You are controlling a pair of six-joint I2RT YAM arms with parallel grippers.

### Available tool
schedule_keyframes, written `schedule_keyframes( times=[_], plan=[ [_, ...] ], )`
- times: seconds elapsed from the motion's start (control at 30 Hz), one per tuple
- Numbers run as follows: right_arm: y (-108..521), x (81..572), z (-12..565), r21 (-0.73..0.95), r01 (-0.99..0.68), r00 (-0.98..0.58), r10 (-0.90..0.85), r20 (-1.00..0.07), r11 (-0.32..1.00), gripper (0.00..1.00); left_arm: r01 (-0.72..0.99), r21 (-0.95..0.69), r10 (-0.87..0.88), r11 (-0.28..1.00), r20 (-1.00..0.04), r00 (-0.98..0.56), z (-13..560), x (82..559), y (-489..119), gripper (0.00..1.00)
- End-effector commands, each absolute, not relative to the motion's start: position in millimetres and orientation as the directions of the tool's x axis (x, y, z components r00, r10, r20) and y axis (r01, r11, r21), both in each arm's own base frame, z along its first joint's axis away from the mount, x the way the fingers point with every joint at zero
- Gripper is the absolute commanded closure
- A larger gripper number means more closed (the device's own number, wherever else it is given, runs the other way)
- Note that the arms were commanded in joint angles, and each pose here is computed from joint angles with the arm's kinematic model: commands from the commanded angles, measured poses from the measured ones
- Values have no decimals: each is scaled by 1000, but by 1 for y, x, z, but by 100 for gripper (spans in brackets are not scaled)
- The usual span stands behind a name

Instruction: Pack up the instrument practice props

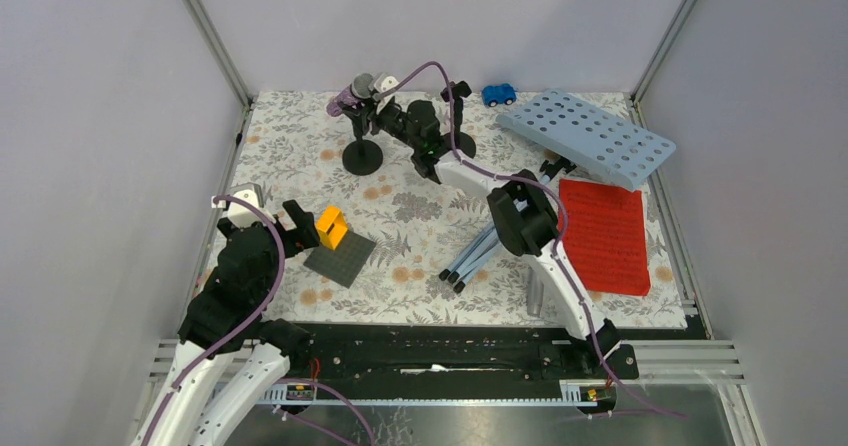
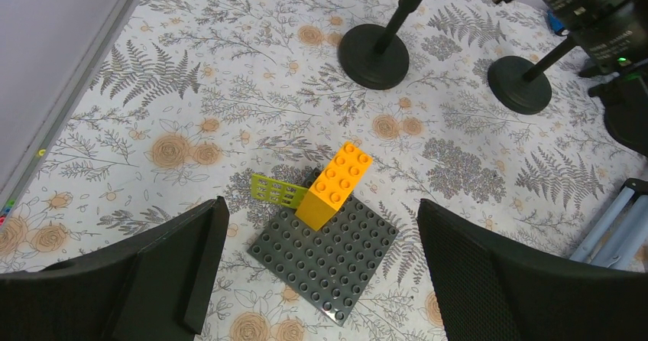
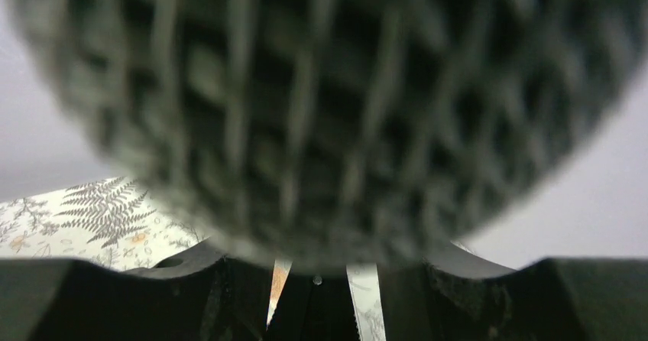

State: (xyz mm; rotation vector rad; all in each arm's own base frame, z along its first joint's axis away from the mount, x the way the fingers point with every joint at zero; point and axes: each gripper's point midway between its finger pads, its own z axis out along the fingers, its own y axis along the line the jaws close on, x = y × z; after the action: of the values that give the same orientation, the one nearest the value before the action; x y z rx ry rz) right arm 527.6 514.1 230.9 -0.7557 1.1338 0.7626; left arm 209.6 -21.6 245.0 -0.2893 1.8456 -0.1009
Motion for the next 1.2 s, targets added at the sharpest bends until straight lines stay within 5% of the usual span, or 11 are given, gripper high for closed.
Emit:
schedule_keyframes(
  times=[0.0, 0.37, 0.73, 1.03, 1.1, 1.17],
  plan=[
    [483, 495, 339, -197, -784, 398, 234, -887, 588, 71, -122, -235, -257, 964, -940, -222, 256, 213, -24, 1],
    [415, 403, 355, -197, -720, 408, 177, -896, 665, 78, -119, -233, -254, 965, -941, -224, 255, 214, -24, 1],
    [384, 265, 302, -302, -856, 369, 85, -926, 419, 79, -94, -230, -246, 969, -942, -230, 255, 215, -29, 1],
    [344, 225, 261, -278, -875, 330, 69, -942, 396, 80, 312, -245, -186, 918, -961, -207, 284, 219, -99, 1],
    [339, 225, 257, -271, -872, 321, 59, -945, 408, 74, 374, -236, -182, 897, -968, -175, 296, 221, -110, 1],
    [334, 226, 258, -258, -863, 314, 61, -947, 434, 52, 415, -221, -171, 883, -973, -153, 303, 226, -118, 1]
  ],
)
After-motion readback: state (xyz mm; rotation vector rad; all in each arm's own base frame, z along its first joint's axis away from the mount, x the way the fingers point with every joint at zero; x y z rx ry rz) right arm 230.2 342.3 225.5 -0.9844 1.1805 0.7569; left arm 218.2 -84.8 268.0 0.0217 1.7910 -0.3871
